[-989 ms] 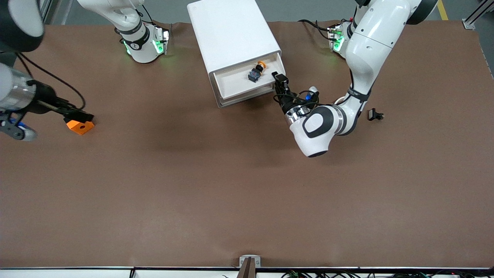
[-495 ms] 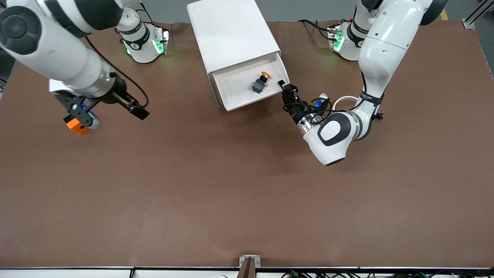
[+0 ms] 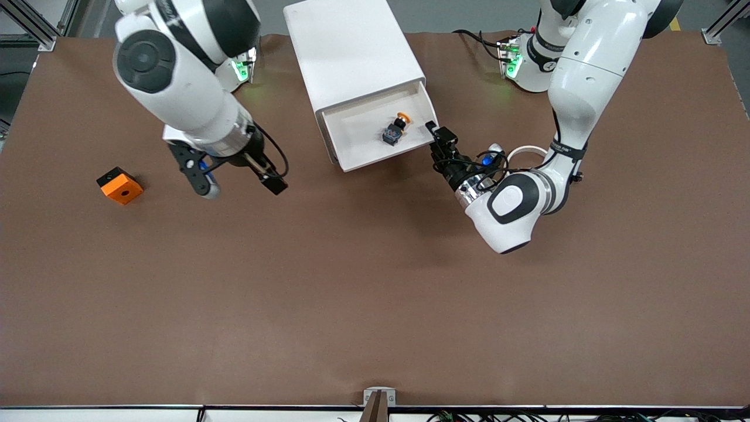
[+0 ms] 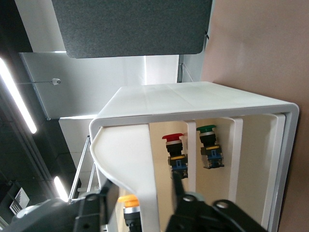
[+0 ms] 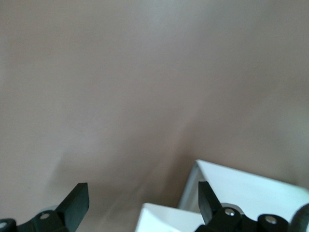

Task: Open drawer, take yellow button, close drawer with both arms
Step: 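Reach the right gripper into the drawer while the left gripper withdraws, then grasp a blue-based push button with the right gripper and lift it out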

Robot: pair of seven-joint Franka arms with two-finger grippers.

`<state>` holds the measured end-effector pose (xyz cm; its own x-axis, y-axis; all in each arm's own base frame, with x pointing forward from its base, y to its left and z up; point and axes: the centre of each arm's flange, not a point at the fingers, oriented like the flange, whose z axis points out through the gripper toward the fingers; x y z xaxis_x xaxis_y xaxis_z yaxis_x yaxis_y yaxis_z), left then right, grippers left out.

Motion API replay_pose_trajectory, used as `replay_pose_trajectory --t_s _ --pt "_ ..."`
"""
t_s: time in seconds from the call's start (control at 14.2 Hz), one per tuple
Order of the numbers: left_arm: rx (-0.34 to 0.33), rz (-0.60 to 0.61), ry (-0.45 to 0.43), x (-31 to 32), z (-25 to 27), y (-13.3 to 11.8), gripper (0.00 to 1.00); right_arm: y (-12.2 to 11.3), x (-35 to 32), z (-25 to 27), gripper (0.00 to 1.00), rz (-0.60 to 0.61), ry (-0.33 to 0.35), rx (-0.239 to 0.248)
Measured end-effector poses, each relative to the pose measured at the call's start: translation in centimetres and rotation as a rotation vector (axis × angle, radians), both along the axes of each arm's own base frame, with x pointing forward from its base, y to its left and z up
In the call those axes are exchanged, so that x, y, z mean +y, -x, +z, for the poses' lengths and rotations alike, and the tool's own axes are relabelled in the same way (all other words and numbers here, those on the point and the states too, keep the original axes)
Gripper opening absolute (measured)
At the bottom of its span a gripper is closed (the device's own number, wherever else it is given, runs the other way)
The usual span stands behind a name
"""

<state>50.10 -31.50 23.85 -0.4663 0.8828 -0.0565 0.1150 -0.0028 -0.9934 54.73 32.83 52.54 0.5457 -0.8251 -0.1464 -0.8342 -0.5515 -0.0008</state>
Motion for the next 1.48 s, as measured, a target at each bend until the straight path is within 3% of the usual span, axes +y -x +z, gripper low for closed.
replay_pose_trajectory --t_s 0.28,0.35,0.71,0.99,1.2,1.48 --pt "-0.099 0.001 0.059 0.1 1.0 -1.5 0.96 2.1 8.3 -5.2 1.00 -0.042 -0.002 -0.014" --pt "-0.140 -0.007 0.077 0.1 1.4 -2.0 1.00 2.9 10.0 -6.4 1.00 -0.046 0.000 -0.015" --pt "-0.383 -0.096 0.322 2.3 2.4 -4.1 1.00 7.5 16.1 -8.9 1.00 0.034 0.019 -0.002" --pt "-0.577 -0.246 0.571 5.3 1.8 -4.9 1.00 11.9 20.0 -8.8 1.00 0.139 0.054 -0.040" --pt "-0.798 -0.372 0.631 6.3 0.9 -6.7 1.00 14.4 21.9 -9.1 1.00 0.205 0.096 -0.080" --pt "-1.076 -0.487 0.657 6.8 0.6 -9.2 1.00 15.3 22.9 -11.2 1.00 0.244 0.145 -0.090"
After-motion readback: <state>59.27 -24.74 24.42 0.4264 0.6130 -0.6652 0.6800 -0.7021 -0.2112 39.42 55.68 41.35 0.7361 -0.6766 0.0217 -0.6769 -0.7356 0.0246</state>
